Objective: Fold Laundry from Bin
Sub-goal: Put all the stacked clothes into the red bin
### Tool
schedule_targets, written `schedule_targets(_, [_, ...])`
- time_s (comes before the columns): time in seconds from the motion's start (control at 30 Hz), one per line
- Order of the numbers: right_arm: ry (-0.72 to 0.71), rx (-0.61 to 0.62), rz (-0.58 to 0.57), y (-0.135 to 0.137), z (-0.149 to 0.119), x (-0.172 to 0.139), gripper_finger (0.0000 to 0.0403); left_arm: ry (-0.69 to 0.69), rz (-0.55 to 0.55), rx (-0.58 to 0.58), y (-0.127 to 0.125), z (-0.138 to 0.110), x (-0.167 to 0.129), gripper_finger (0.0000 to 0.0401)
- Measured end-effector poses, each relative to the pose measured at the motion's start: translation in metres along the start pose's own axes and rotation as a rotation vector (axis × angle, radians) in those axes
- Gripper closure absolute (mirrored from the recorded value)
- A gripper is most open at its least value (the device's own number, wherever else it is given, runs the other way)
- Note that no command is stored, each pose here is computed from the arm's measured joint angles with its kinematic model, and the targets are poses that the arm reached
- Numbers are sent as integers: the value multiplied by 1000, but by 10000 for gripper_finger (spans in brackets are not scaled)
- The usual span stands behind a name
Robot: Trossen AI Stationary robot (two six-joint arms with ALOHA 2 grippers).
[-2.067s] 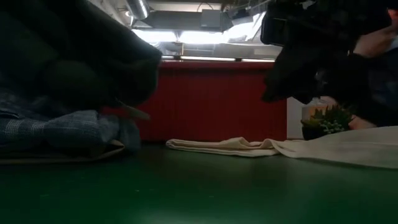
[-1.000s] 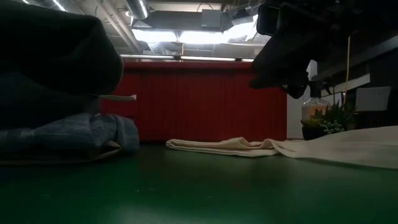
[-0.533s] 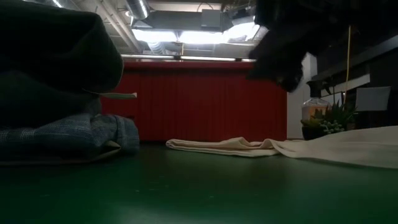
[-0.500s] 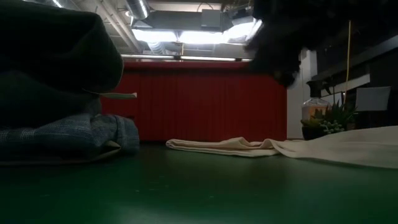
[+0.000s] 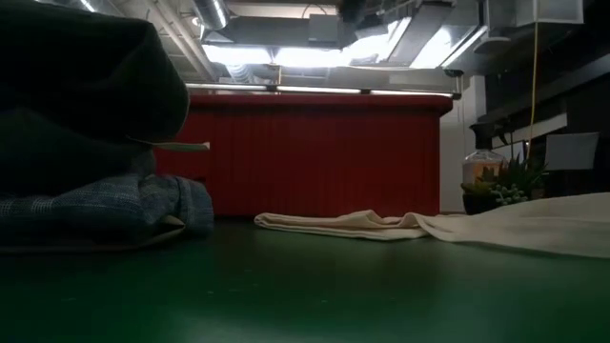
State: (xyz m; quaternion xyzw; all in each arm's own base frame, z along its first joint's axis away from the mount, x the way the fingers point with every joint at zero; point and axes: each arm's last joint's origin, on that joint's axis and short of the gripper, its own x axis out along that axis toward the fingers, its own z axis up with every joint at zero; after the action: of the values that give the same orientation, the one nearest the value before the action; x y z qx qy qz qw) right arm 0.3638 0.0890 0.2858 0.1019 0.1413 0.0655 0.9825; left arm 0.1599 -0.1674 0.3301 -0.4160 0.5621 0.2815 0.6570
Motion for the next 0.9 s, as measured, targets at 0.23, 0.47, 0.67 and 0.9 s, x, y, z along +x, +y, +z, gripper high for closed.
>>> schedule_targets(0.23, [-4, -75, -13, -19, 12, 58, 260, -146, 13, 30, 2, 10, 1, 218])
schedule_targets(0.47, [20, -72, -80, -52, 1, 112, 260, -255, 147, 56, 15, 14, 13, 218])
schedule_targets(0.67, [47, -53, -121, -82, -16, 141, 260, -278, 305, 66, 35, 15, 51, 218])
schedule_targets(0.9, [114, -34, -158, -113, -53, 164, 260, -293, 356, 76, 56, 16, 99, 218])
